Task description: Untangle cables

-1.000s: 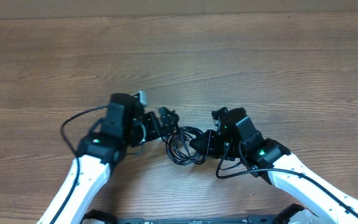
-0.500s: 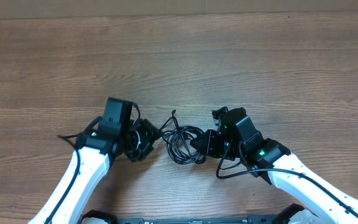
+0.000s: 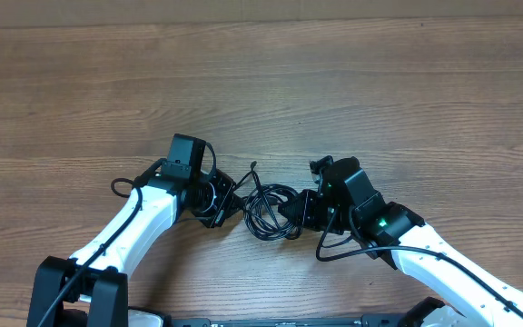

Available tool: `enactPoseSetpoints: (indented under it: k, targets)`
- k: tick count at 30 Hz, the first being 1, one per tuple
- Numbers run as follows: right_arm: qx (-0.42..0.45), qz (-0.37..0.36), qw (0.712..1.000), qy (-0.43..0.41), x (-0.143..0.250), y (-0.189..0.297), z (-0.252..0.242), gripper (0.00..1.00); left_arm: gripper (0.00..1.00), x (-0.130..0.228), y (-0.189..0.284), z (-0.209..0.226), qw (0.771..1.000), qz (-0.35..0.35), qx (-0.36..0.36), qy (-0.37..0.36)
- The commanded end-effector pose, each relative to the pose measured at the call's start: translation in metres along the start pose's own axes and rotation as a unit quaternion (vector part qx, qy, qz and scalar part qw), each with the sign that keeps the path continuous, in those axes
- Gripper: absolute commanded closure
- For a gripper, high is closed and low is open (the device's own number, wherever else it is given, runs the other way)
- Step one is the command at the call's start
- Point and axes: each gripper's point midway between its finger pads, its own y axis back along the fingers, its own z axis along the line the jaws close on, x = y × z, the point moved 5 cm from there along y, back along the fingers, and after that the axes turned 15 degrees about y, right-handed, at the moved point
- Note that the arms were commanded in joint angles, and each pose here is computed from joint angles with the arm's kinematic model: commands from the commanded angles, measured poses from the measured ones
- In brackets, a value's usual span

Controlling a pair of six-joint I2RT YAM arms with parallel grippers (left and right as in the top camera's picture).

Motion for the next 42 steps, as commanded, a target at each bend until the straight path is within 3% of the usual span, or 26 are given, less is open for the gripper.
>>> enactPoseSetpoints:
  k: [1, 10, 18, 31, 37, 39, 40, 42]
  targets:
    - [-0.006, -0.01, 1.0, 0.008, -0.005, 0.003, 0.005, 0.96, 0.96, 0.0, 0.004, -0.004, 0.999, 0.017, 0.012, -0.039]
    - [0.0, -0.001, 1.0, 0.002, -0.002, 0.003, 0.002, 0.96, 0.96, -0.004, 0.056, -0.046, 0.98, -0.042, 0.105, -0.162]
    - [-0.01, 0.008, 1.0, 0.005, 0.002, 0.002, 0.006, 0.96, 0.96, 0.044, 0.093, -0.086, 0.936, -0.078, 0.209, -0.273]
    - [-0.033, 0.024, 0.999, 0.006, 0.007, 0.001, 0.014, 0.96, 0.96, 0.098, 0.026, -0.093, 0.898, -0.164, 0.175, -0.368]
    - [-0.044, 0.032, 0.999, 0.006, 0.009, 0.001, 0.016, 0.96, 0.95, 0.094, -0.012, -0.088, 0.902, -0.162, 0.136, -0.376]
    - [-0.044, 0.032, 0.999, 0.006, 0.009, 0.001, 0.016, 0.96, 0.85, 0.089, -0.02, -0.086, 0.901, -0.164, 0.122, -0.384]
    - [-0.044, 0.032, 0.998, 0.006, 0.009, 0.001, 0.016, 0.96, 0.71, 0.086, -0.019, -0.086, 0.897, -0.168, 0.119, -0.391]
    - [-0.044, 0.033, 0.998, 0.006, 0.009, 0.001, 0.016, 0.96, 0.31, 0.082, -0.015, -0.089, 0.891, -0.169, 0.12, -0.404]
